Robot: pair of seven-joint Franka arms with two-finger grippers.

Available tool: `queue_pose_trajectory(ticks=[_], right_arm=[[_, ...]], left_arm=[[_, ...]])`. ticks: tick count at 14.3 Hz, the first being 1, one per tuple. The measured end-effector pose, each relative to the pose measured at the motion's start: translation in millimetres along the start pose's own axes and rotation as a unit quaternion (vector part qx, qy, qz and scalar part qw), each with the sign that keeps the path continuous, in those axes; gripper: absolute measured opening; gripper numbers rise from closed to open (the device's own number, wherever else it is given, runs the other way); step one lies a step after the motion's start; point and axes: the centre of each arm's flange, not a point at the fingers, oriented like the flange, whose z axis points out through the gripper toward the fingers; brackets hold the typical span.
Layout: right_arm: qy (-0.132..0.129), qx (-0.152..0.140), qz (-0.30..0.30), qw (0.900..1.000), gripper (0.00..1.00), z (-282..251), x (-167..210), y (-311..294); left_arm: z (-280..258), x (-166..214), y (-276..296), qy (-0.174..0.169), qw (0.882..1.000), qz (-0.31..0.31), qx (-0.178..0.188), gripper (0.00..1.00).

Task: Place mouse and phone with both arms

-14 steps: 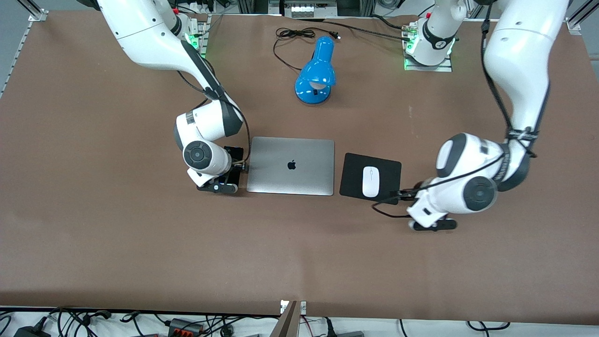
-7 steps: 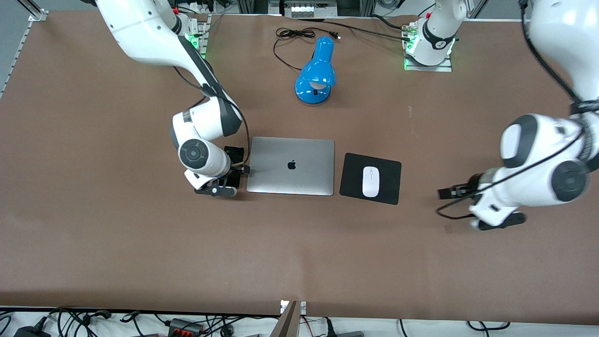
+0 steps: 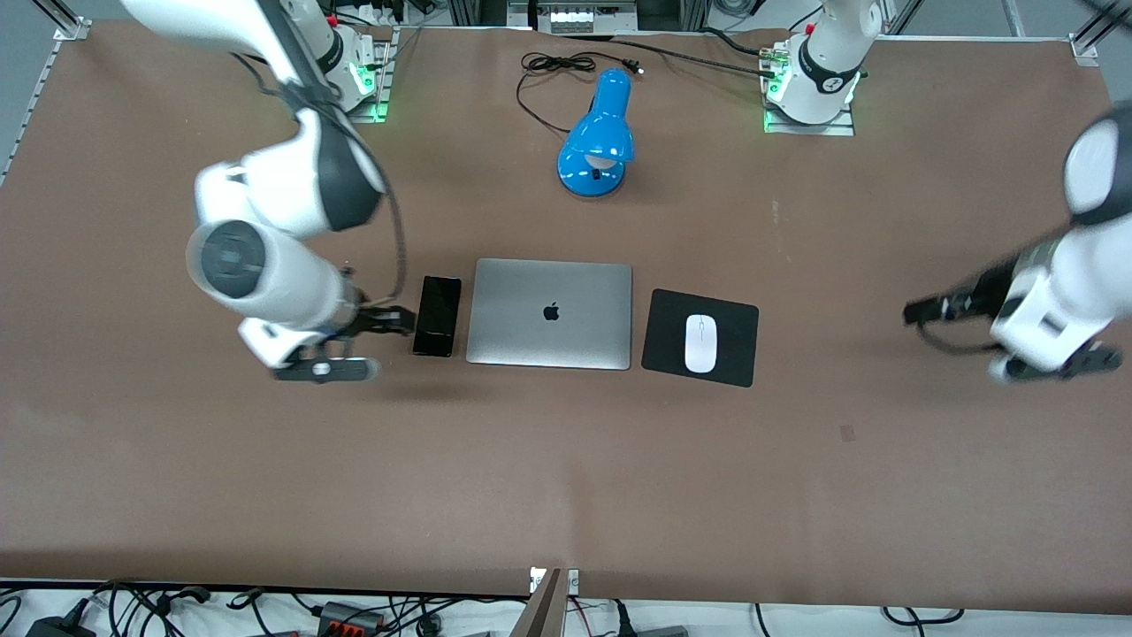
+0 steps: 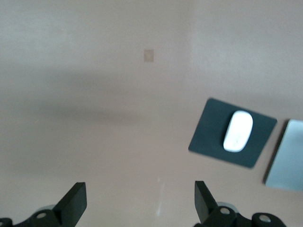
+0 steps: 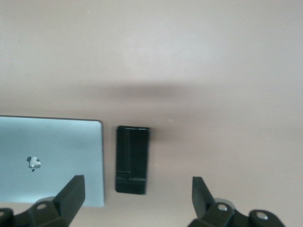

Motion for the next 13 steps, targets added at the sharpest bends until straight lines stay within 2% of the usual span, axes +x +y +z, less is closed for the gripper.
queue_pose_trajectory(ticks=[3, 6, 9, 13], right_arm=[[0.018, 0.005, 0.022, 1.0, 1.0, -45, 10, 44], [0.053, 0.011, 0.048, 0.997, 1.0, -92, 9, 86], [0.074, 0.011, 0.039, 0.996, 1.0, -125, 3, 132], [0.076, 0.009, 0.04, 0.996, 1.0, -154, -11, 220]], left_arm=[[-18, -21, 6, 0.004, 1.0, 0.004, 0.009, 1.0], [10, -32, 22, -0.024, 0.999, 0.019, 0.02, 1.0], [17, -42, 19, -0.015, 0.999, 0.015, 0.026, 1.0], [27, -57, 31, 0.003, 0.999, 0.027, 0.031, 1.0]])
